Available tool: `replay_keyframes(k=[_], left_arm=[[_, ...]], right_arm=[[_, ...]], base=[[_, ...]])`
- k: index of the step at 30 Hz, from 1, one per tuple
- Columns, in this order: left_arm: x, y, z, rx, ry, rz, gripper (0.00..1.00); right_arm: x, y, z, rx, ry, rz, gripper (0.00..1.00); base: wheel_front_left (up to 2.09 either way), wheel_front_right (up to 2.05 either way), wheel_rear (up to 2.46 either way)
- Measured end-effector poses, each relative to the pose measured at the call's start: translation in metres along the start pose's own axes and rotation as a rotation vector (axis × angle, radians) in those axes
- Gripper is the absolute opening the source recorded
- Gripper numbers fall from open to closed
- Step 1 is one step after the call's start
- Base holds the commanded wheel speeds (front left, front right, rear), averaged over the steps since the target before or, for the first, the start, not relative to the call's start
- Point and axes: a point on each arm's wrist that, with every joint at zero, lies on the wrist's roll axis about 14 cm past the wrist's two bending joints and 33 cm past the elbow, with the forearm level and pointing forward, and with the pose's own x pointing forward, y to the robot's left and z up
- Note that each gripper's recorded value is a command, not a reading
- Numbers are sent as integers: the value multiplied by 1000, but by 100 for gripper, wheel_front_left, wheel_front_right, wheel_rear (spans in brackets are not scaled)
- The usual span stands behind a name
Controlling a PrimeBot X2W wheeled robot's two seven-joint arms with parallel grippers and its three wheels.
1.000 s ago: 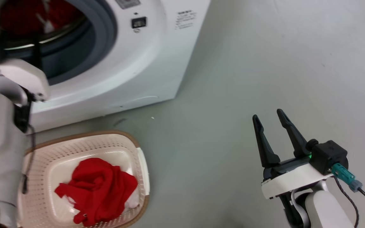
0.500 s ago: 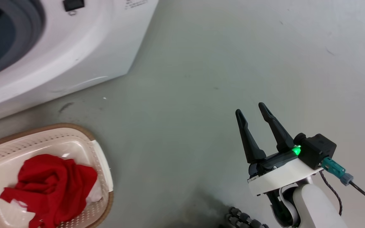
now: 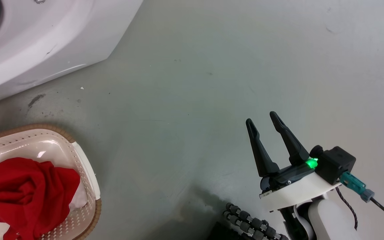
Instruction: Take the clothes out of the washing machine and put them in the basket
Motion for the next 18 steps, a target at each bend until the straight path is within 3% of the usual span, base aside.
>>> replay_keyframes(k=[7,8,10,18], left_arm=[[6,0,-10,5,75,-2,100],[9,-2,-11,-1,77,0,75],[11,-3,-14,-13,81,-4,0],[11,7,-6,-48,1,39,0]], right_arm=[[-2,0,-6,15,16,-8,100],[-4,1,-10,24,27,-11,100],[-4,2,-12,34,31,-10,100],[-4,7,-11,37,28,3,100]], base=[[0,0,0],[3,3,3],[6,6,6],[2,2,2]])
